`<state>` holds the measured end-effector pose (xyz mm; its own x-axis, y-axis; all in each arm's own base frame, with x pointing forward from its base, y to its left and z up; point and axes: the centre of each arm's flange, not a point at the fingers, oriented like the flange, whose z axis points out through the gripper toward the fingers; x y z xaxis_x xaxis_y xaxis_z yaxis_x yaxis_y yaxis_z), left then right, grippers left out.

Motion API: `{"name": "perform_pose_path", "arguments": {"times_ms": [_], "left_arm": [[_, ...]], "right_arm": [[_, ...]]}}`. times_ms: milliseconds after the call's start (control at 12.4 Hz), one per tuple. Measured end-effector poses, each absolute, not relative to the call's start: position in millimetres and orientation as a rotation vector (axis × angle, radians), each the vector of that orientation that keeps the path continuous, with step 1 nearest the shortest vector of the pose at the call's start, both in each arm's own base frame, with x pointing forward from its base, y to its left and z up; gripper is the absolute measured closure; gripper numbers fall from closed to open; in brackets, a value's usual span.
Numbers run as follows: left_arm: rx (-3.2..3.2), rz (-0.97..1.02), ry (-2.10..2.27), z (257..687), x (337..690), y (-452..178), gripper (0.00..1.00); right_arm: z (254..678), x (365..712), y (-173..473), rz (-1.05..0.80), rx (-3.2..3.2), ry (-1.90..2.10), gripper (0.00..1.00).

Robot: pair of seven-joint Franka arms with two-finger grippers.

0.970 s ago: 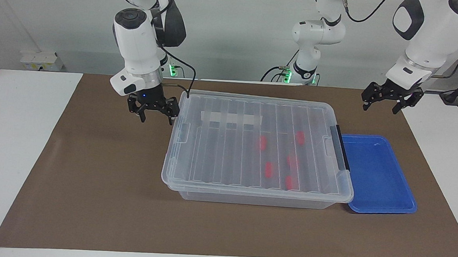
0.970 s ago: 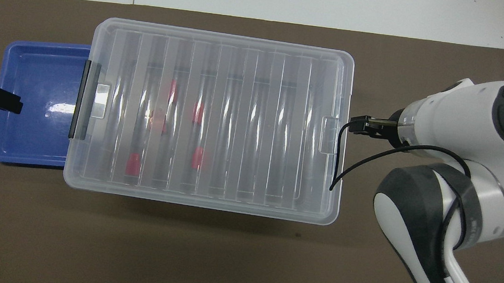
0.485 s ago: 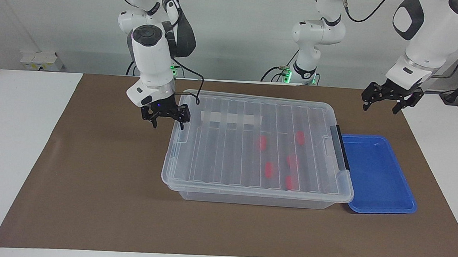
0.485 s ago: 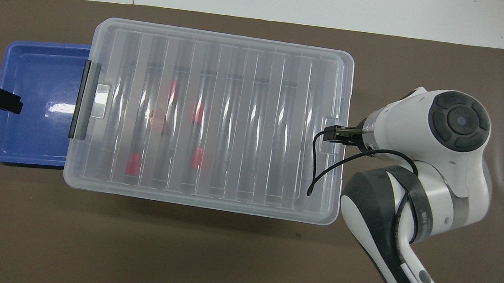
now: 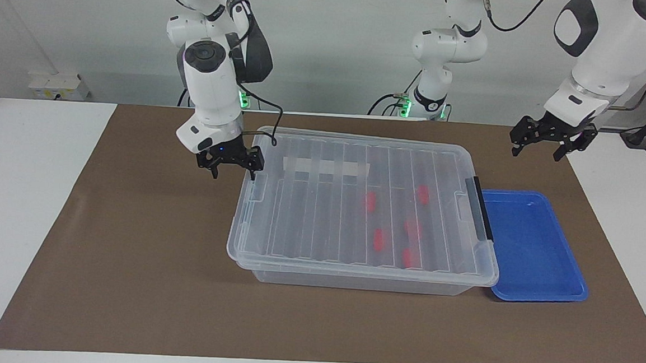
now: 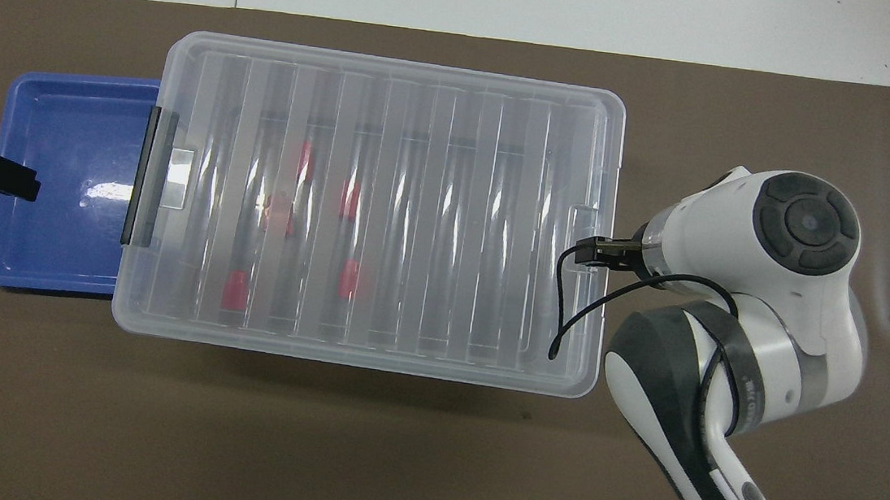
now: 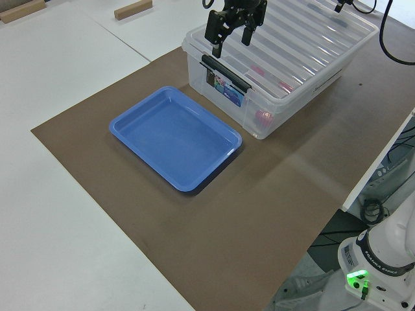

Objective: Place red block in blue tray from box
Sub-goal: 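Slide the clear lid away from the blue tray with the right gripper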

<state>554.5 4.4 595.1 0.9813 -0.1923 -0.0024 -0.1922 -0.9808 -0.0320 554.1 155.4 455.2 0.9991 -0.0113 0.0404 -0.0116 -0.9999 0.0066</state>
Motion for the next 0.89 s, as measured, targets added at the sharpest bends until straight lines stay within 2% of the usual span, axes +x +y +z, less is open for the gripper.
{"name": "perform_pose_path", "arguments": {"times_ms": [323, 889], "left_arm": [[-3.095, -0.001, 0.3, 595, 555, 4, 0.0], [-3.095, -0.001, 0.3, 595, 555, 4, 0.0]], "right_arm": [[453, 559, 96, -0.033, 3.118, 0.095, 0.0], [452, 566, 11, -0.048, 3.105, 0.351, 0.0]]}}
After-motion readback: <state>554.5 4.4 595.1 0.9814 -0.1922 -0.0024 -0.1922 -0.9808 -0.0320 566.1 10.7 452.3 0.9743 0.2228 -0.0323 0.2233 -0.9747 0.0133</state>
